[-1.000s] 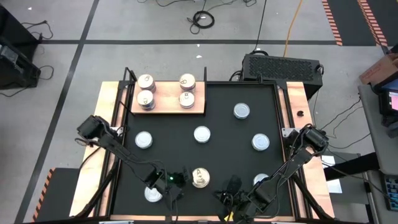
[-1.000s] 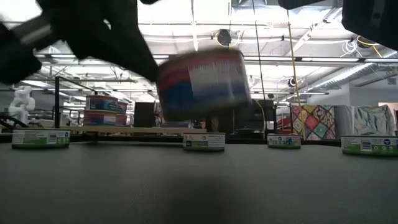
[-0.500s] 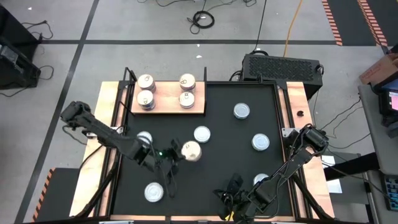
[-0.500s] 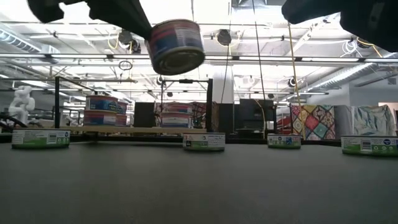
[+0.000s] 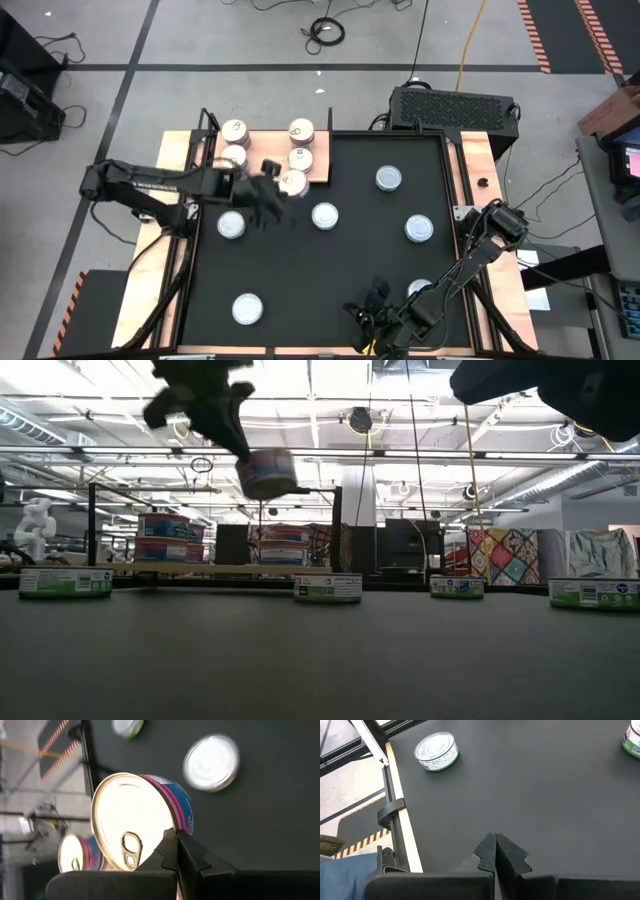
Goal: Stack canned seafood by type on shelf
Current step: Stack the blue tuna can on top of the blue tuna can on the shelf
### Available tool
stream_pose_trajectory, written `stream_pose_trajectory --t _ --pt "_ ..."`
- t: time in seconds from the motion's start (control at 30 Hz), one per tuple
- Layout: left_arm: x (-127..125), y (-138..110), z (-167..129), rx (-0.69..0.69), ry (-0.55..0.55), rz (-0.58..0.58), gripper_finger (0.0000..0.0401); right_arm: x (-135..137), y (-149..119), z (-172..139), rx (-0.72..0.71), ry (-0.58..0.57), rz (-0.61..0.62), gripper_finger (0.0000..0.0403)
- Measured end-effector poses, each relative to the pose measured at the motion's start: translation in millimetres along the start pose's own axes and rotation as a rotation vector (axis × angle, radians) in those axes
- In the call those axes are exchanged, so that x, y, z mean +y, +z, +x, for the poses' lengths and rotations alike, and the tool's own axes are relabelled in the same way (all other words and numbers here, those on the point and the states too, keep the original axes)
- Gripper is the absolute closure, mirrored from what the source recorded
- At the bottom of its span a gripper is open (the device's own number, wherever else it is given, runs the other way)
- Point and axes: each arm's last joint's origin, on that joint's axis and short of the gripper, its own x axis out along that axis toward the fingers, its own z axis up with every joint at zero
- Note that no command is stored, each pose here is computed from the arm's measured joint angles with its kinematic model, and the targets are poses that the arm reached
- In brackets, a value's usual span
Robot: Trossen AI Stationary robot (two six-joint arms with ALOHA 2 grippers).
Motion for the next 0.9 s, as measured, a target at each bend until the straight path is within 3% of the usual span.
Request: stream_pose_trajectory --t 0.4,0.9 --pt "60 -50 43 0.069 0.061 -0.070 0.0401 -3 7 7 -0.005 -0.017 -0.028 0.0403" --pt "67 -61 89 0.110 0.021 -0.048 0.0401 -5 7 8 0.002 -0.031 -0.037 0.0403"
